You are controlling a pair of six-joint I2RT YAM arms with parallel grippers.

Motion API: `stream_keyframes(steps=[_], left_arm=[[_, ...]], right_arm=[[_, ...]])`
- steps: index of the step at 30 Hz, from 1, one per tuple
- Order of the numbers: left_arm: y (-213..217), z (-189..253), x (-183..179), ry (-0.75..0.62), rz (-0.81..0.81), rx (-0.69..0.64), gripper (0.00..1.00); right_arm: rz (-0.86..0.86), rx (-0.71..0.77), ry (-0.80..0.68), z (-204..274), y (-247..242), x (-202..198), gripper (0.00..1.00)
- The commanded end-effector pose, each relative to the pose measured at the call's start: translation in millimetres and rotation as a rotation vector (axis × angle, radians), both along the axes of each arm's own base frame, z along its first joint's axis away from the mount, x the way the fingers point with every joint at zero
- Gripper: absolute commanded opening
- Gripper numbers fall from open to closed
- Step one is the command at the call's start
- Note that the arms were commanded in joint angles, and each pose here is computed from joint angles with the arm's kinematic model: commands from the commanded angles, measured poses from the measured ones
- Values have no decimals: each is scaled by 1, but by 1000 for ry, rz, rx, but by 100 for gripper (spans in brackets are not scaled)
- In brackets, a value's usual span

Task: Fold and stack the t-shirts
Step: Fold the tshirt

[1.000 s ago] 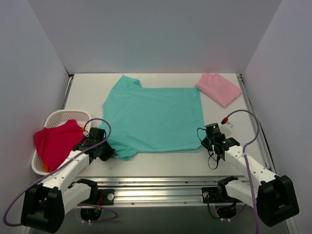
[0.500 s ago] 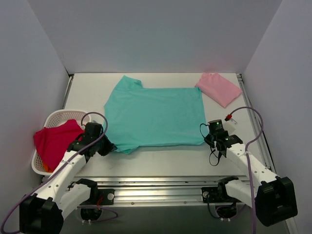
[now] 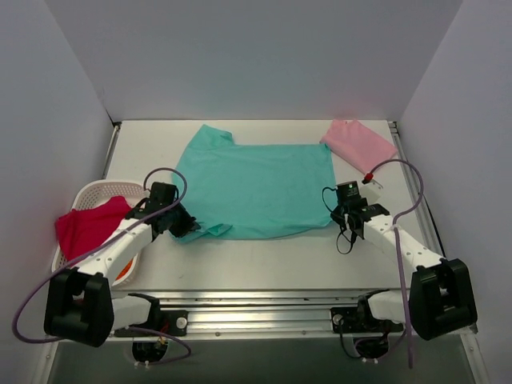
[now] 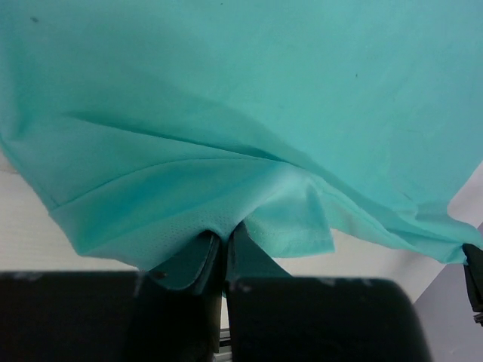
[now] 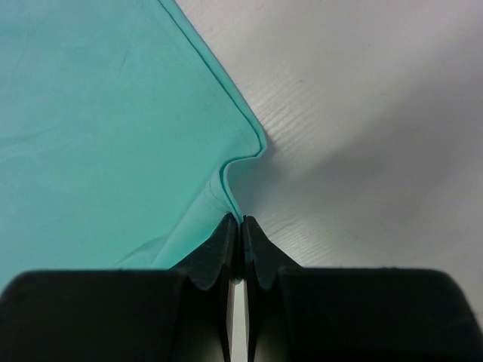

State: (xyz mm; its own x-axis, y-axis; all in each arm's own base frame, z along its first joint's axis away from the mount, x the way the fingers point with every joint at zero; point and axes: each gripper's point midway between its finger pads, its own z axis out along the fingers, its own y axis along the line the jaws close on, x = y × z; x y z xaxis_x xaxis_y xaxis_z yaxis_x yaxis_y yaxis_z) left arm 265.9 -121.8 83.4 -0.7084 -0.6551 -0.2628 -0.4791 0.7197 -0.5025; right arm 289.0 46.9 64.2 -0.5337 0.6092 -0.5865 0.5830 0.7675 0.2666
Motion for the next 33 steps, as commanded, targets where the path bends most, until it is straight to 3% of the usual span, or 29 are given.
stream_keyframes(steps=[1, 18, 33], left_arm=[[-17, 20, 40, -85, -10, -73, 2], [-30, 40, 101, -128, -51, -105, 2], [-22, 1, 146, -78, -74, -146, 2]], right_arm=[[-13, -34, -36, 14, -4, 20, 0], [-47, -97, -26, 30, -11, 76, 0], [-104, -95, 43, -2, -26, 89, 0]])
